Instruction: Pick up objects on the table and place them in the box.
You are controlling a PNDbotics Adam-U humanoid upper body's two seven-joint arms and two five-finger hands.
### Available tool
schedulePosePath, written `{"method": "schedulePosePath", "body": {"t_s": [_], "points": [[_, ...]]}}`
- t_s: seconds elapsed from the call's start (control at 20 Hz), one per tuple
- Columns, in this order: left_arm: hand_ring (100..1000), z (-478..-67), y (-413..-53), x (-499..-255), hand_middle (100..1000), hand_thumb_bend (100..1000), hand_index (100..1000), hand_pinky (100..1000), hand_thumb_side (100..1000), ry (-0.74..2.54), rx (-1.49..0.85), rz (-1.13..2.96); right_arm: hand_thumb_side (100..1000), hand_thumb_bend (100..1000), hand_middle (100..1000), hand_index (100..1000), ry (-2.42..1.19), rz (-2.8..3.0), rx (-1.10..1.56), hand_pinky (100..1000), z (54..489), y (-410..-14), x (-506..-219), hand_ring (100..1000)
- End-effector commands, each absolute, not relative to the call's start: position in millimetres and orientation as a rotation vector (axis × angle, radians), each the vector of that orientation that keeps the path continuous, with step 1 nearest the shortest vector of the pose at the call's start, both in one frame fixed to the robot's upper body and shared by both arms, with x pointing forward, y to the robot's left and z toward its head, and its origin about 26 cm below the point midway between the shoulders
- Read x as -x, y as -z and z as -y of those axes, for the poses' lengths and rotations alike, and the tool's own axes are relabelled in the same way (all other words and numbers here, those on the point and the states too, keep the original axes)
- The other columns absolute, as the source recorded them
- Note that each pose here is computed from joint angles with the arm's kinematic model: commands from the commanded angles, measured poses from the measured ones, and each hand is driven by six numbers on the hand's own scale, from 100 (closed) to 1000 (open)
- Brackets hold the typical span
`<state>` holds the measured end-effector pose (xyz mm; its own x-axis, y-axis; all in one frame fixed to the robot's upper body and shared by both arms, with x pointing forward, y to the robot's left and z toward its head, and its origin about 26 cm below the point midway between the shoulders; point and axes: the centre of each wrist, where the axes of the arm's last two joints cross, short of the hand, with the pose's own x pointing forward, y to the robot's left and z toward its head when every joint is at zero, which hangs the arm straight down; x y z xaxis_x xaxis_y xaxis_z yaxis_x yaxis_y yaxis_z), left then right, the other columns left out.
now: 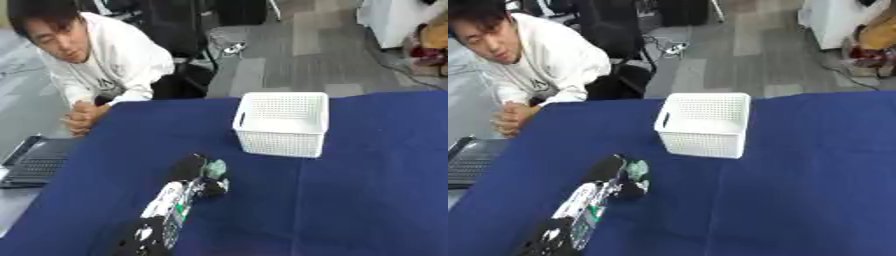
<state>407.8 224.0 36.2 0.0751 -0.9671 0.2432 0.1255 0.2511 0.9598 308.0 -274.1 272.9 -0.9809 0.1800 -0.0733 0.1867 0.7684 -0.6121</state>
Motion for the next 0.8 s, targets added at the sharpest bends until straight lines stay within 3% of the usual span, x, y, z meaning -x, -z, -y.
{"method": "schedulePosePath", "body": {"t_s": [0.05, 0.8], "points": [[100, -217, -26, -402, 100, 100, 289, 100, 588, 1.067, -0.921, 1.174, 1000, 100, 313, 576, 1.012, -2.912, -0.316, 100, 274, -282, -305, 268], [100, -227, -95, -415, 100, 100, 262, 100, 552, 1.117, -1.027, 1.31, 1000, 100, 313, 576, 1.026, -2.915, -0.318, 100, 275, -281, -305, 268]]}}
